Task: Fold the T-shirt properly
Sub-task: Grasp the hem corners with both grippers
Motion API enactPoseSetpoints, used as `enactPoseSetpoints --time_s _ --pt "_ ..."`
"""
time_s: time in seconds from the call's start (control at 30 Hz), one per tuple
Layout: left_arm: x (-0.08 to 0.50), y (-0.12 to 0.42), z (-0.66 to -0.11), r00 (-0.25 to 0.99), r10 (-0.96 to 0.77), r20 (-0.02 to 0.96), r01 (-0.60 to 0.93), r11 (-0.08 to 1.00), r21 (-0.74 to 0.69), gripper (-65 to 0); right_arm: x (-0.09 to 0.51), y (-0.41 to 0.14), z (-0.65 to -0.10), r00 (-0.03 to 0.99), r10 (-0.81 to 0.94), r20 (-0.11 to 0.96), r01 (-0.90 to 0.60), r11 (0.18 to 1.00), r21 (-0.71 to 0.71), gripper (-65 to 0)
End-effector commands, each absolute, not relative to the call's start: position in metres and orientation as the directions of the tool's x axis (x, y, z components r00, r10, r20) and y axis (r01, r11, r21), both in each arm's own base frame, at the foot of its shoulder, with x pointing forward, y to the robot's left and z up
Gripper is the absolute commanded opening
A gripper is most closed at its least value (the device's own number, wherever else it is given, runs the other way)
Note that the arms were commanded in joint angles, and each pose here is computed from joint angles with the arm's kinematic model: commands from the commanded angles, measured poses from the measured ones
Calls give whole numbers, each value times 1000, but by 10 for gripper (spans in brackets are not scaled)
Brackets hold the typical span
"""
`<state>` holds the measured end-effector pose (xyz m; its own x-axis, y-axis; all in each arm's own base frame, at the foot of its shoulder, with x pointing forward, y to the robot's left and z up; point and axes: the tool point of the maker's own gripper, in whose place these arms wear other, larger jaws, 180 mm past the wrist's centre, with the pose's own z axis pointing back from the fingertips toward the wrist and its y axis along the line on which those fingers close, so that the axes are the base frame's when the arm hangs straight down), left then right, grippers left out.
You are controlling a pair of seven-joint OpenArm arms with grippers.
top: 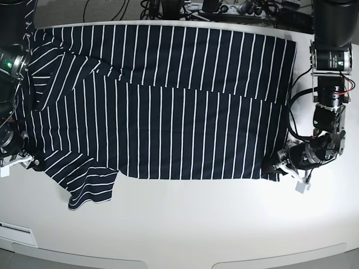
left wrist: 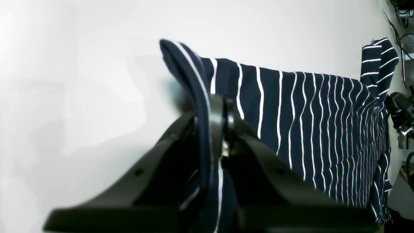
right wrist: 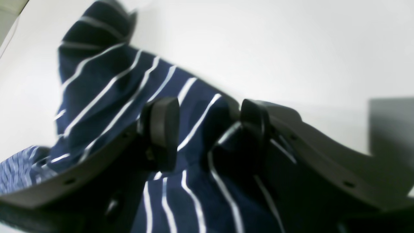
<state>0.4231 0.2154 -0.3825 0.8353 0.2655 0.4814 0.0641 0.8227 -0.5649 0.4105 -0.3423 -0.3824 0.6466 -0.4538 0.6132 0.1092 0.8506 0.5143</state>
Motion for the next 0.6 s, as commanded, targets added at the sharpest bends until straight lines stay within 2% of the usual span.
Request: enactPoseSetpoints --time_s 0.0,0.07,0.17,0.23,0.37,0.57 --pt "416 226 -389 866 217 451 52 858 -512 -650 417 -347 -367 636 -437 636 81 857 508 -330" --pt "415 225 -389 866 217 450 52 857 -512 -650 416 -343 -370 654 -418 631 68 862 502 -388" --pt "416 226 -389 864 219 454 52 857 -512 -650 413 -340 -374 682 -385 622 55 875 481 -559" --pt "416 226 -389 864 219 454 52 858 -512 -650 413 -341 -374 691 -361 626 46 886 461 -637" --pt "417 225 -388 860 212 465 66 857 -512 -650 418 -341 -363 678 -324 660 3 899 439 -650" --pt "422 214 -374 839 132 528 189 839 -510 -650 436 -340 -322 610 -244 754 -91 924 372 -650"
